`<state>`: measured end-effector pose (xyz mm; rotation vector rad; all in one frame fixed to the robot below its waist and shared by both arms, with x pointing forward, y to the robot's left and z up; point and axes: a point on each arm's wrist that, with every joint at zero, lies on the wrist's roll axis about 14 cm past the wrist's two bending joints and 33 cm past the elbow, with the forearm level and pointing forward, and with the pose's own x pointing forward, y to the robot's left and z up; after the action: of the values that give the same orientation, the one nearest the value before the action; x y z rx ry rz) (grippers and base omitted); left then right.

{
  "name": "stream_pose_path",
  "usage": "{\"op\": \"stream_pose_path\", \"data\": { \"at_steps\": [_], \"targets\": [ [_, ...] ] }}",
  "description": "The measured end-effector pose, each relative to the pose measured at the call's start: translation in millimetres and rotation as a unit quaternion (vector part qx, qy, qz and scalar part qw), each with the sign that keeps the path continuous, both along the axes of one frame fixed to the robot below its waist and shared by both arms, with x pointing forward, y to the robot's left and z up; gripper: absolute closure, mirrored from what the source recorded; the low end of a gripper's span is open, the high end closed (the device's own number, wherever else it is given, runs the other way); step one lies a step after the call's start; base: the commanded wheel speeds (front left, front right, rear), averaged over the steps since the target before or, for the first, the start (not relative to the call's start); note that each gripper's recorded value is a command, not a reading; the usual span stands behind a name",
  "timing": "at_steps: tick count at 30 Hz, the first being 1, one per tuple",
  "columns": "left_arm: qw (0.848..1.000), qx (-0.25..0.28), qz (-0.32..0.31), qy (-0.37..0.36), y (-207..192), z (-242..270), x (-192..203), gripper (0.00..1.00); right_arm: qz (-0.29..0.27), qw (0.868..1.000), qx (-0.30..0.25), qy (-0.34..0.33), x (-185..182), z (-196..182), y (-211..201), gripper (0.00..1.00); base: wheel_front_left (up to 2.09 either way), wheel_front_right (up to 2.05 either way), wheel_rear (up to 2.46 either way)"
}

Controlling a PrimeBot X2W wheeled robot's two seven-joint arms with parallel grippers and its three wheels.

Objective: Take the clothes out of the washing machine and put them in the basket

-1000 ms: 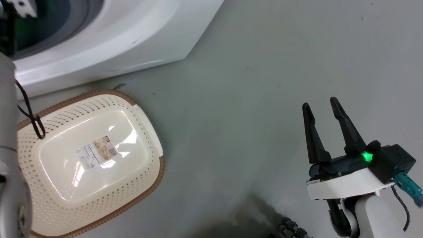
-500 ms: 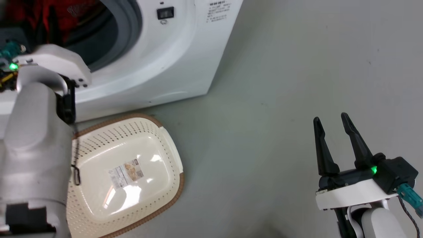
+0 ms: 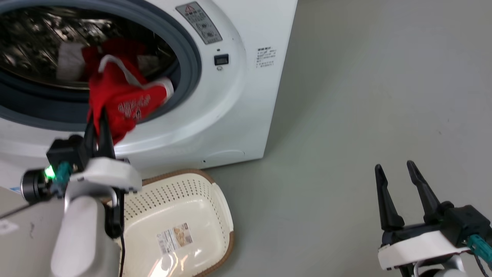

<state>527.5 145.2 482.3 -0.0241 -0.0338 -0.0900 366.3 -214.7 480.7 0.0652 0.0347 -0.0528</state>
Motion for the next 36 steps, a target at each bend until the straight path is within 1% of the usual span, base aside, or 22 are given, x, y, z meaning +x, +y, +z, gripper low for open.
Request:
{"op": "stream_pose_path", "data": {
  "at_steps": [9,12,22,26,30,33,36],
  "targets": [
    [1.000,0.004,-0.011,-0.013,-1,12,-78,1.00,0.002,1.000,-0.003,-0.017,-26,20,2,0.00,0.00,0.00,0.00],
    [1.000,0.002,-0.010,-0.014,1,14,-99,1.00,0.009,1.000,-0.003,-0.021,-29,25,6,0.00,0.00,0.00,0.00],
    [1.000,-0.007,0.028,0.012,21,1,-160,1.00,0.035,0.999,-0.003,-0.022,-33,29,22,0.00,0.00,0.00,0.00],
    [0.999,-0.014,0.040,0.033,24,-11,-174,1.00,0.047,0.999,-0.002,-0.019,-29,29,30,0.00,0.00,0.00,0.00],
    [0.997,-0.018,0.043,0.059,23,-27,-178,1.00,0.055,0.998,0.000,-0.012,-24,24,34,0.00,0.00,0.00,0.00],
    [0.995,-0.025,0.045,0.087,21,-44,-178,1.00,0.058,0.998,0.003,-0.002,-20,18,37,0.00,0.00,0.00,0.00],
    [0.993,-0.028,0.047,0.103,20,-56,-168,1.00,0.061,0.998,0.005,0.004,-11,12,38,0.00,0.00,0.00,0.00]
  ]
}}
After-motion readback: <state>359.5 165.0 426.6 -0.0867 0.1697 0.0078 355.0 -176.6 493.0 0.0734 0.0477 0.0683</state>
